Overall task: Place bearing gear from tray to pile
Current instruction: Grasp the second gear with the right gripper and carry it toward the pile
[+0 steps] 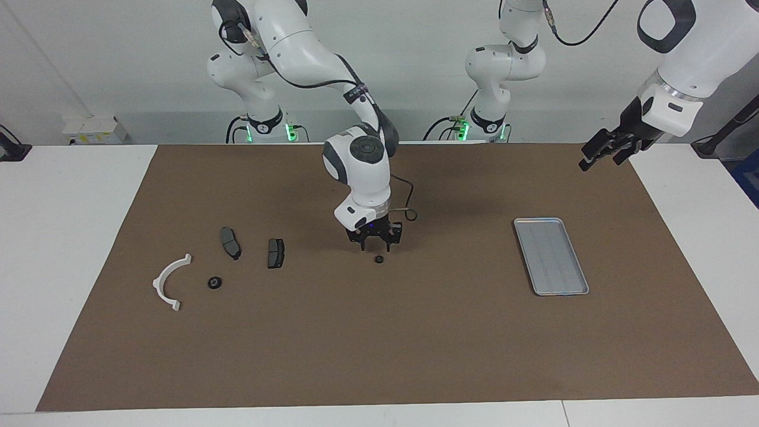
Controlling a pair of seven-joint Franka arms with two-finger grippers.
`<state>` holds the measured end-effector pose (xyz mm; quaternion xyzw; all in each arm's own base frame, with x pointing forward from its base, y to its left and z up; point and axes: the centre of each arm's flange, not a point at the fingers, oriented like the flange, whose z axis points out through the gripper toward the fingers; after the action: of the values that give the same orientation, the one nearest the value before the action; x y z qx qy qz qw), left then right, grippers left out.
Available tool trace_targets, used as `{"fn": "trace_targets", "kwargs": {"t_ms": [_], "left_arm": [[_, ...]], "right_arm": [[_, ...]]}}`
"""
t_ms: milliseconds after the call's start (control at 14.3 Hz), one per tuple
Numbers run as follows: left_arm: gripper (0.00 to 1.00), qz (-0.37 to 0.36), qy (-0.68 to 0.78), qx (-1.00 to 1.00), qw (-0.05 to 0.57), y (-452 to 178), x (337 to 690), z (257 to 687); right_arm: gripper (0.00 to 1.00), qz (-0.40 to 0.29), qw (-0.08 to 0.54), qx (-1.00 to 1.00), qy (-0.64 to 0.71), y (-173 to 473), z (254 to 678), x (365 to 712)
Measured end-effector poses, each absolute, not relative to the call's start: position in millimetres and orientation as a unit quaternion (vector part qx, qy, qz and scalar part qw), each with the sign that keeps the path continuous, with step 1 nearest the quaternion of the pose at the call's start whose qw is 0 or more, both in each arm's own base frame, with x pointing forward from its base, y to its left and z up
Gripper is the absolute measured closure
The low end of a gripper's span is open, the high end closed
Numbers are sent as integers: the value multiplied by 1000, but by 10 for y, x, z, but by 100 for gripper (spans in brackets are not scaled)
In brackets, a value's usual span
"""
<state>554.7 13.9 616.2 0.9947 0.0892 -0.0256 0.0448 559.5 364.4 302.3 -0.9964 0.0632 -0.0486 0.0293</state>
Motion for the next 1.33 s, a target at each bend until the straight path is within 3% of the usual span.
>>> {"fn": "trace_targets", "kwargs": {"t_ms": [490, 629, 769, 979, 1329], "left_arm": [[0, -16, 77, 997, 21, 159, 5559, 6180], [0, -16, 77, 997, 21, 162, 5559, 6180], [0, -16, 78, 997, 21, 170, 5558, 6180], [0, -18, 76, 997, 21, 165, 5549, 6166], [0, -19, 75, 997, 21, 166, 5519, 6157]], "right_arm": [[29, -55, 32, -996, 66, 3630, 2890, 5666], [39, -56, 32, -996, 65, 3631, 2893, 5668], [41, -55, 32, -996, 65, 3630, 2876, 5667], [77, -57, 32, -996, 65, 3624, 2892, 5681], [77, -58, 28, -996, 61, 3628, 2894, 5682]]}}
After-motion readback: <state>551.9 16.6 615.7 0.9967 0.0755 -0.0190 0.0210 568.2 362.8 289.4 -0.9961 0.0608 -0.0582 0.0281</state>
